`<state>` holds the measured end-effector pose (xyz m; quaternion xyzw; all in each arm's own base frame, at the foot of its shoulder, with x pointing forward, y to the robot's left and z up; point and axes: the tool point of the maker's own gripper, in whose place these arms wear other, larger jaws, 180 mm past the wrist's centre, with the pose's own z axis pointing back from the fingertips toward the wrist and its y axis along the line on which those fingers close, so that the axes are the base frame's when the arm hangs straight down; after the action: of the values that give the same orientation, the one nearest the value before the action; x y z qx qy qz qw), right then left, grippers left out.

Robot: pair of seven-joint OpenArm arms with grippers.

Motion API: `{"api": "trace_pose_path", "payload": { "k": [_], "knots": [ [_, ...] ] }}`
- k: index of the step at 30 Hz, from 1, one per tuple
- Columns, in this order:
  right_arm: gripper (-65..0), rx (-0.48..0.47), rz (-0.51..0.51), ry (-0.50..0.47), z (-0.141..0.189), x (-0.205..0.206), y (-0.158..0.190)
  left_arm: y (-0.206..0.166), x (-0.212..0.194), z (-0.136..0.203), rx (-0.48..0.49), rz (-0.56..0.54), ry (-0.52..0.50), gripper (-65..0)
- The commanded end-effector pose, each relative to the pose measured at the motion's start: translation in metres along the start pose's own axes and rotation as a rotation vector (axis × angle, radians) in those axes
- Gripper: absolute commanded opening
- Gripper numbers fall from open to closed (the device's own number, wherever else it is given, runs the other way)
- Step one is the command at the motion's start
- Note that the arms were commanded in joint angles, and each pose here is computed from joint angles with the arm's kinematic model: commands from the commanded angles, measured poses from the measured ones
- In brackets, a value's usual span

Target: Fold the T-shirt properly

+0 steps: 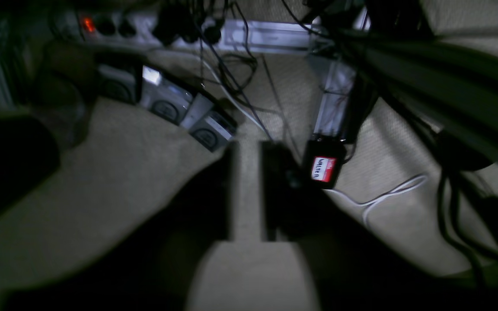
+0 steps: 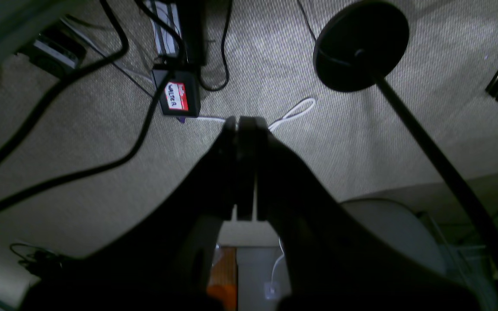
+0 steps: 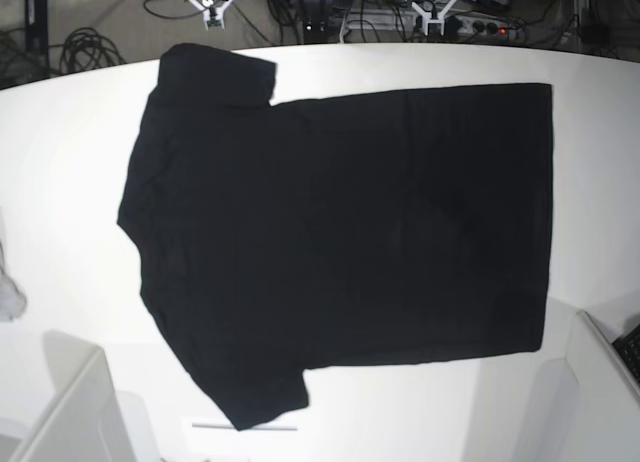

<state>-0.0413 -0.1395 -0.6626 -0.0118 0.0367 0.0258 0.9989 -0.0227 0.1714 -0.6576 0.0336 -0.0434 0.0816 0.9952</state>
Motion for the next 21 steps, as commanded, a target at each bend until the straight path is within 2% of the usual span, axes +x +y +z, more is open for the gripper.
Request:
{"api": "trace_pose_path", "payload": {
  "k": [1,3,4,9,12,16,21],
  "knots": [
    [-65.0,-0.004,-0.010,0.003,0.000,-0.003,-0.002,0.004,-0.003,0.001,0.007,0.018,0.001,-38.7],
    [-65.0,-0.004,-0.011,0.003,0.000,-0.002,-0.001,0.004,-0.004,0.001,0.008,0.023,0.003,-30.1],
    [-65.0,-0.004,-0.010,0.004,0.000,-0.004,-0.001,0.005,-0.004,0.001,0.009,0.018,0.003,-28.0],
    [-65.0,-0.007,-0.003,0.006,0.000,-0.005,-0.003,0.006,-0.006,0.001,0.010,-0.078,0.002,-28.3],
    [-65.0,-0.009,0.002,0.006,0.000,-0.005,-0.004,0.005,-0.007,0.001,0.008,-0.164,0.002,-38.0],
    [-65.0,-0.009,0.005,0.011,0.000,-0.005,-0.004,0.004,-0.008,0.001,0.006,-0.214,0.005,-64.7],
    [-65.0,-0.023,0.006,0.005,0.000,-0.001,-0.013,0.004,-0.007,0.001,0.005,-0.220,0.001,-65.0]
  ]
}}
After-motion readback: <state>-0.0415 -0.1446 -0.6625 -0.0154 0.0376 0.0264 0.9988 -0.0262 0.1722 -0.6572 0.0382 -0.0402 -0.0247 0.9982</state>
